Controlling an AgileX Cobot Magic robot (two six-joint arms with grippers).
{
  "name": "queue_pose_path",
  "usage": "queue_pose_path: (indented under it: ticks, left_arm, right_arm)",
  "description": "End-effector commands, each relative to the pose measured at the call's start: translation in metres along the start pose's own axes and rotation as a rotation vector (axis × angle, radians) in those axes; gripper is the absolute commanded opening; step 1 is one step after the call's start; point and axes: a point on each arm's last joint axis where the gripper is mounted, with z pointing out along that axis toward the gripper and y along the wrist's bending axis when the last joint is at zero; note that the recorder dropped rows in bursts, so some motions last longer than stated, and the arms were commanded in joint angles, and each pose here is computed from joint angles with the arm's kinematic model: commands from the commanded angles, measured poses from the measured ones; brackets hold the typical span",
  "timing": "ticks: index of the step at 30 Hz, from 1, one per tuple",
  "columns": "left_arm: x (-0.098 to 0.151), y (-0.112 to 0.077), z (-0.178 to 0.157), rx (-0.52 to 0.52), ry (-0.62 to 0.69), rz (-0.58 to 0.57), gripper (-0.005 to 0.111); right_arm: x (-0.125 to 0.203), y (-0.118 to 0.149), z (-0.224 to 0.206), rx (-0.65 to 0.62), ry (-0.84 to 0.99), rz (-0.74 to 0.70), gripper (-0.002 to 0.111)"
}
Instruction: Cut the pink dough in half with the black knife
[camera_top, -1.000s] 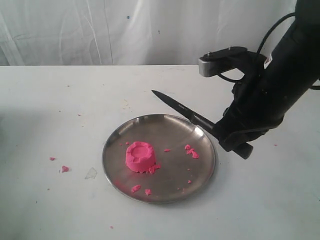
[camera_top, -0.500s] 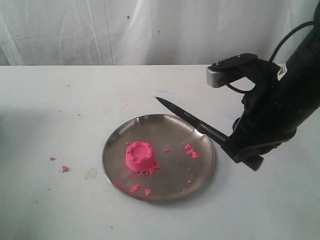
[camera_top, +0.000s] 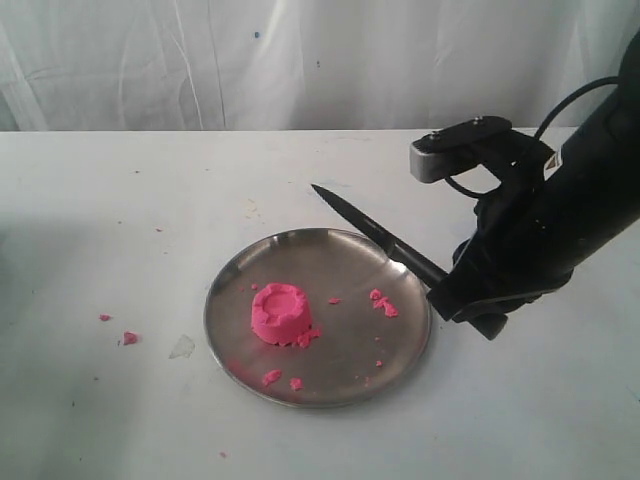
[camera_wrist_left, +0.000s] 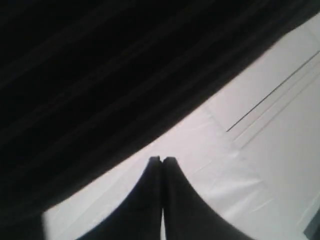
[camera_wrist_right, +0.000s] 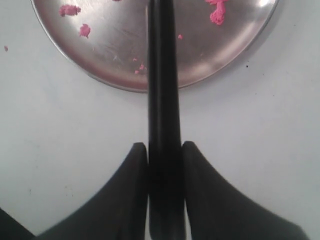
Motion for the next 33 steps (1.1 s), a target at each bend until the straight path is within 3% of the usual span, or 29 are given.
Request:
queue_pose_path:
  ticks: [1,3,5,8,11,14,16,18,19,20,21,23,25,27,30,31,32,33]
  left_arm:
    - [-0.007,-0.047,0.023,0.143,0.087,0.309,0.000]
    - [-0.001,-0.064,0.037,0.196,0.198,0.574,0.000]
    - [0.007,-0.073,0.053,0.244,0.275,0.724,0.000]
    - [0.025,-0.083,0.079,0.359,0.341,0.810,0.000]
    - [0.051,-0.087,0.102,0.498,0.449,0.802,0.000]
    - [0.088,-0.073,0.124,0.607,0.655,0.932,0.000]
    - [0.111,-0.049,0.136,0.588,0.807,1.044,0.000]
    - [0.136,-0.012,0.144,0.472,0.988,1.137,0.000]
    - [0.158,0.026,0.144,0.326,1.169,1.223,0.000]
    - [0.167,0.039,0.141,0.287,1.241,1.261,0.000]
    - [0.186,0.067,0.130,0.209,1.401,1.347,0.000]
    - [0.212,0.088,0.110,0.163,1.564,1.358,0.000]
    - [0.235,0.083,0.101,0.234,1.617,1.345,0.000]
    - [0.251,0.066,0.097,0.252,1.614,1.344,0.000]
    - [0.255,0.054,0.093,0.114,1.608,1.526,0.000]
    - [0.256,0.053,0.092,0.075,1.655,1.628,0.000]
    - [0.258,0.050,0.089,0.037,1.751,1.641,0.000]
    - [0.263,0.049,0.083,0.023,1.942,1.601,0.000]
  right_arm:
    - [-0.005,0.000,-0.001,0.011,-0.085,0.019,0.000]
    - [-0.007,0.000,-0.001,0.013,-0.103,0.023,0.000]
    - [-0.007,0.000,-0.001,0.010,-0.104,0.026,0.000]
    - [-0.007,0.000,-0.001,0.008,-0.109,0.029,0.000]
    - [-0.008,0.000,-0.001,0.008,-0.114,0.030,0.000]
    - [-0.008,0.000,-0.001,0.008,-0.114,0.030,0.000]
    - [-0.008,0.000,-0.001,0.008,-0.114,0.030,0.000]
    - [-0.008,0.000,-0.001,0.009,-0.116,0.030,0.000]
    - [-0.008,0.000,-0.001,0.009,-0.116,0.030,0.000]
    - [-0.008,0.000,-0.001,0.011,-0.115,0.029,0.000]
    - [-0.007,0.000,-0.001,0.014,-0.106,0.024,0.000]
    - [-0.005,-0.001,0.000,0.024,-0.082,0.010,0.000]
    - [-0.002,-0.003,0.002,0.038,-0.078,0.003,0.000]
    - [-0.001,-0.003,0.005,0.042,-0.083,0.006,0.000]
    - [-0.003,-0.004,0.006,0.052,-0.107,0.006,0.000]
    - [-0.004,-0.004,0.006,0.054,-0.114,0.006,0.000]
    - [-0.004,-0.004,0.006,0.054,-0.117,0.007,0.000]
    - [-0.004,-0.004,0.006,0.054,-0.117,0.007,0.000]
